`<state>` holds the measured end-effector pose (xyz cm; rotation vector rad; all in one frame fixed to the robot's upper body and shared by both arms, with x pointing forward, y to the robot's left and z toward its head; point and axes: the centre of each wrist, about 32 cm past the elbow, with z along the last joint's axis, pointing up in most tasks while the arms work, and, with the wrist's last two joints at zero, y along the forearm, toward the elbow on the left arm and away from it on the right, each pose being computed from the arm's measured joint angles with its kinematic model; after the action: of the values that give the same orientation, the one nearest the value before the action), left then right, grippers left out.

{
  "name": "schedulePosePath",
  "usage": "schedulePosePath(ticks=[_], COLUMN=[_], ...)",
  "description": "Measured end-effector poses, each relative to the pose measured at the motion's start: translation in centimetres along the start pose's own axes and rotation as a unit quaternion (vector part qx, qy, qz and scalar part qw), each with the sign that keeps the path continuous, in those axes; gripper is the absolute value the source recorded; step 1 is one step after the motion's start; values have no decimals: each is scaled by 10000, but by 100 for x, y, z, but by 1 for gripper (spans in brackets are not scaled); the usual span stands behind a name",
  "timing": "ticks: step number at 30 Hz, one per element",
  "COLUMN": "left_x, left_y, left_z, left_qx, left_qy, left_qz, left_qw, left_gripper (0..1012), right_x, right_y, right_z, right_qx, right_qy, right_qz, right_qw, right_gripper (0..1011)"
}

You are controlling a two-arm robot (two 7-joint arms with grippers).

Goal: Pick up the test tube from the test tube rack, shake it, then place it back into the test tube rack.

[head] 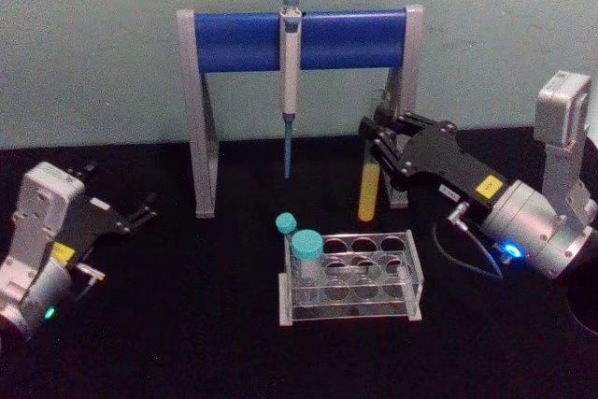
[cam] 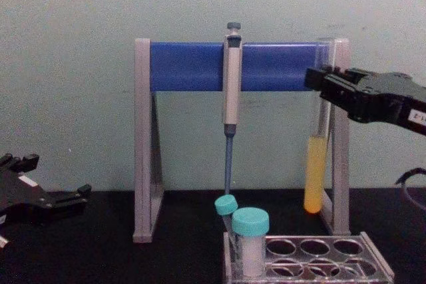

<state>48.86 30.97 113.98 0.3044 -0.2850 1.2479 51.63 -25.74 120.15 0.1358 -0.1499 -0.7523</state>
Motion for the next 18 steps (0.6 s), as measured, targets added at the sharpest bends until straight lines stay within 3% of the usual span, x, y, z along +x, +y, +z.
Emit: schedulePosePath(ticks=[4, 12, 18], left_x=[0, 0, 0], left_y=[0, 0, 0], left_z=[0, 0, 0], left_qx=[0, 0, 0], left_qy=[0, 0, 0], left_qz=[0, 0, 0], left_qw=[10000, 10000, 10000], left_gripper=[1001, 1001, 1001], right_x=[-2, 44, 70], right_y=[9, -62, -222], right_z=[1, 106, 224], right_qx=[6, -293, -589], right_qy=[43, 87, -126], right_qz=[213, 684, 667], right_qw=[9998, 9972, 9960], right_gripper=[223, 223, 223])
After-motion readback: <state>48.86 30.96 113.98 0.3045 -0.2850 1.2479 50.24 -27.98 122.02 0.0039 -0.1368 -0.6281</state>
